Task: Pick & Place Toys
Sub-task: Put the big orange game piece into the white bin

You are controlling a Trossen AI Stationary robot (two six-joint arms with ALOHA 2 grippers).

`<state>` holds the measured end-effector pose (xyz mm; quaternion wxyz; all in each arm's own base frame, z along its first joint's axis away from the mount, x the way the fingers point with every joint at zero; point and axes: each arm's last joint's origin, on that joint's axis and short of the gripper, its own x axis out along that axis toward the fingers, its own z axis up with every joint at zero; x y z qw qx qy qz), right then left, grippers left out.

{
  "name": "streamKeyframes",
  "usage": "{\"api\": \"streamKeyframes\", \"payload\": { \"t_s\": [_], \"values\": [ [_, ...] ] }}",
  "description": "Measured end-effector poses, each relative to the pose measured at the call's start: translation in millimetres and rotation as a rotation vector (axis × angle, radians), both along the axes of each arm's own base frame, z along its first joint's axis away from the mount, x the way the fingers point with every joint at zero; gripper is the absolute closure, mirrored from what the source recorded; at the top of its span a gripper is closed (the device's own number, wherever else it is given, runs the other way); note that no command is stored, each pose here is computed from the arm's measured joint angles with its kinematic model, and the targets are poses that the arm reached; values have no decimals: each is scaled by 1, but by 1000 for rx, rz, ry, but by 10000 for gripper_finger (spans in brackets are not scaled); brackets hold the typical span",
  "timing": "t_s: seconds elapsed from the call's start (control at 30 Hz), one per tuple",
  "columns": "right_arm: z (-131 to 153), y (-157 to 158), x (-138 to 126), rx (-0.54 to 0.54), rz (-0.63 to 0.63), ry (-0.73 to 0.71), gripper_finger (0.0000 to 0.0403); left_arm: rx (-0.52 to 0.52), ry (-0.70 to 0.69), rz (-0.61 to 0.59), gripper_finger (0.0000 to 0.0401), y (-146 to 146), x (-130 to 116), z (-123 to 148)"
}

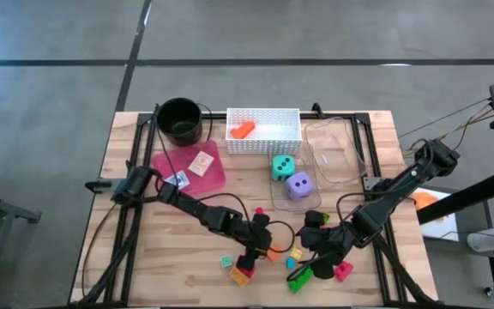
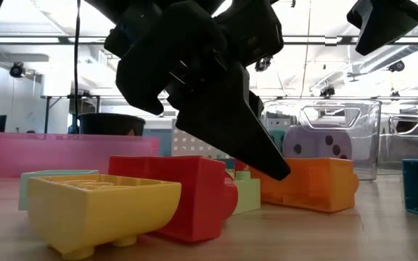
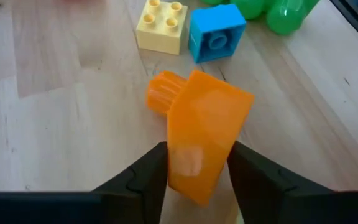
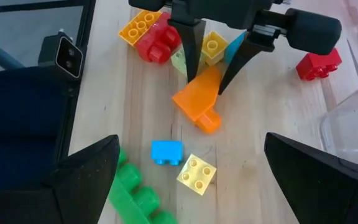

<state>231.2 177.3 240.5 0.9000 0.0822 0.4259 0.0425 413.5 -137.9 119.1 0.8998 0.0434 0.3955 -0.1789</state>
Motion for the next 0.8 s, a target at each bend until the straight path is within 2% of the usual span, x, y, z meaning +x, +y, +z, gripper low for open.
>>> {"api": "streamKeyframes", "payload": {
  "t_s": [0.27, 0.47, 0.67, 0.8],
  "values": [
    [0, 0, 0, 0, 1, 1, 3, 3, -8, 14, 261, 6, 2, 2],
    [0, 0, 0, 0, 1, 3, 3, 9, -22, 36, 261, 14, 1, 19],
    [0, 0, 0, -1, 1, 4, 3, 142, 27, 154, 261, 34, -13, 47],
    [0, 0, 0, -1, 2, 5, 3, 242, 46, 255, 261, 52, -26, 75]
  ]
}}
